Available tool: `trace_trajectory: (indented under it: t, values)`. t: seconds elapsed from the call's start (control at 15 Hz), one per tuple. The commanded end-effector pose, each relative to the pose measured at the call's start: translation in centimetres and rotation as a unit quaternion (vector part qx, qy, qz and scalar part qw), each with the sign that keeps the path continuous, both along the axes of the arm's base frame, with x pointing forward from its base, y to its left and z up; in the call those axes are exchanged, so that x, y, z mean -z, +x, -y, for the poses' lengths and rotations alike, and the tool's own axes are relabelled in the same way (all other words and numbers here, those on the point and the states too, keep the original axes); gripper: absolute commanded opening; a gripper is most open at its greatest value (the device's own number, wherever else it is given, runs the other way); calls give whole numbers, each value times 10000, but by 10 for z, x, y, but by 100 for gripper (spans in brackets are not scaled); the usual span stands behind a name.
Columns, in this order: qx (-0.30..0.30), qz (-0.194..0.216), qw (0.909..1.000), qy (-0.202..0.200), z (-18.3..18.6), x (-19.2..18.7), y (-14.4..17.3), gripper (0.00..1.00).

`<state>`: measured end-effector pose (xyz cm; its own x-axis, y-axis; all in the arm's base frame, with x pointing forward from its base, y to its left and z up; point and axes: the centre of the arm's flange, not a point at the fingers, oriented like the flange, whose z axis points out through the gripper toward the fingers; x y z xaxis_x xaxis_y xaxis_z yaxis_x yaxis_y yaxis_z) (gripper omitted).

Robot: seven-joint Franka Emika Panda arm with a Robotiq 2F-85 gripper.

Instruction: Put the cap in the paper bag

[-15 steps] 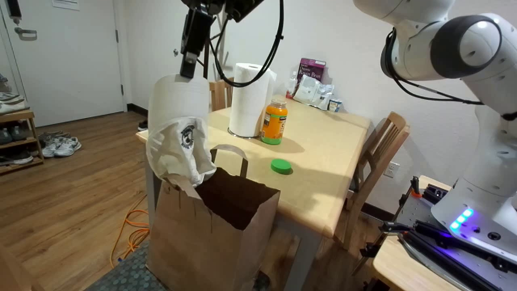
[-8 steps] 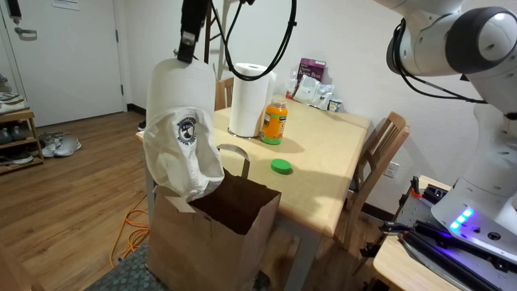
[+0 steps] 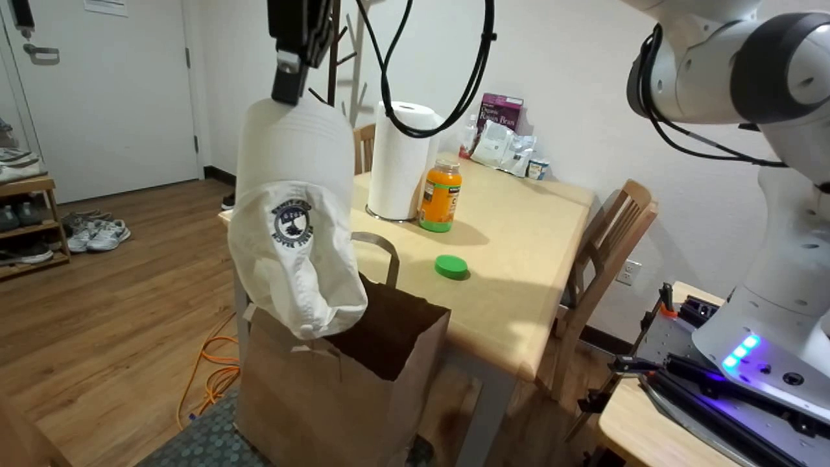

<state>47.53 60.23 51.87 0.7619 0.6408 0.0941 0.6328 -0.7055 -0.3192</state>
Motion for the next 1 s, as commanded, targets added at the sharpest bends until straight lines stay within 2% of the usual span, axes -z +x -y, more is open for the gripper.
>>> trace_trajectory:
  t: [0.0,0.07,0.2,0.33,0.47,0.67,0.8,0.93]
  values:
    - [570,446,9972,-188,33,17,-57,1]
    - [726,680,9950,-111,32,16,-65,1]
    - [987,859,9912,-209,24,11,-72,1]
    - [1162,1000,9870,-471,17,7,-82,1]
    - [1165,1339,9820,-639,15,-2,-90,1]
    - [1030,2037,9695,-897,16,-33,-100,1]
    - [1093,2390,9616,-798,21,-52,-107,1]
    - [1143,2560,9588,-465,28,-60,-110,1]
